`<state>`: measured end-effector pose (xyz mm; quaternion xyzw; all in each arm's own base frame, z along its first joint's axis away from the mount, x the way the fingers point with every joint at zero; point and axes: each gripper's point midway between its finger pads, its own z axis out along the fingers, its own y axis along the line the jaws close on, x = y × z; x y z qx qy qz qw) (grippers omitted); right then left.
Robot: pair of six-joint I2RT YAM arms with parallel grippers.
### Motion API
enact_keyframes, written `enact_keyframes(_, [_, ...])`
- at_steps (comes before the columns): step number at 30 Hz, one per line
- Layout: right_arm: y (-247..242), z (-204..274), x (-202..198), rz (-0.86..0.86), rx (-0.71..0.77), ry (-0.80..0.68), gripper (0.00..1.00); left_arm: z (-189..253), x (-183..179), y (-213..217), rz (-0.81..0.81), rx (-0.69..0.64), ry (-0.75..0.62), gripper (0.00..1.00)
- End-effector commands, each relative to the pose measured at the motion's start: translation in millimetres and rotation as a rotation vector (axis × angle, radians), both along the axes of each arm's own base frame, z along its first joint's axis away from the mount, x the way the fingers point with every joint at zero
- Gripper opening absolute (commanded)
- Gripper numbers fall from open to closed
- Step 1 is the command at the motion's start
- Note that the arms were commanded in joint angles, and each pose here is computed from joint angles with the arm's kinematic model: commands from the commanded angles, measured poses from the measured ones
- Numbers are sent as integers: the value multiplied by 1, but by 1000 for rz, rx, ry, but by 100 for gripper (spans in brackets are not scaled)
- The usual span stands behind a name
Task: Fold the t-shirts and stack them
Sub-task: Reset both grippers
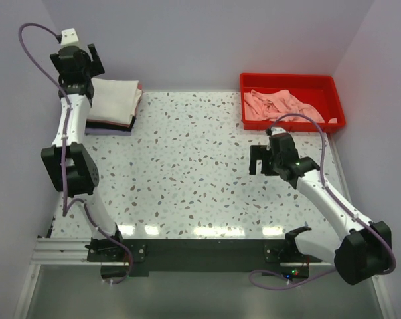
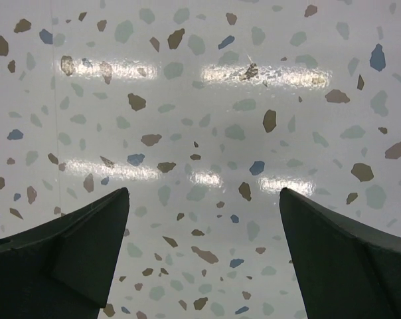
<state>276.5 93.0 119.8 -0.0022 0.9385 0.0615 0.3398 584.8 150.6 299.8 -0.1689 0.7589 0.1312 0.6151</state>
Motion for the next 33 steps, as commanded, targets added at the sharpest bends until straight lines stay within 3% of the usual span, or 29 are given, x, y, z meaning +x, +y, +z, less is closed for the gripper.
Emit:
enact_keyframes(1, [0, 28, 7, -20, 34, -96, 99, 57, -26, -63, -115, -79, -99, 100])
enact_keyframes(4, [6, 31, 6, 6, 62, -100, 99, 58, -52, -93, -54, -74, -54, 100])
enact_keyframes(9, [15, 31, 0, 61, 97, -93, 99, 46, -100, -150, -173, -276, -18, 100])
enact_keyframes(10, [17, 32, -1, 69, 107, -97, 99, 18, -111, -154, -160, -318, 24, 100])
enact_keyframes(12, [18, 34, -3, 72, 120, -116, 99, 18, -135, -166, -168, -347, -2, 100])
enact_keyframes(16, [17, 37, -6, 69, 129, -131, 99, -38, -176, -191, -160, -414, 83, 100])
enact_keyframes(25, [16, 30, -14, 45, 161, -131, 99, -128, -281, -267, -276, -453, 284, 100])
enact_keyframes(33, [6, 12, -22, -40, 168, -130, 99, -183, -344, -266, -182, -393, 411, 100])
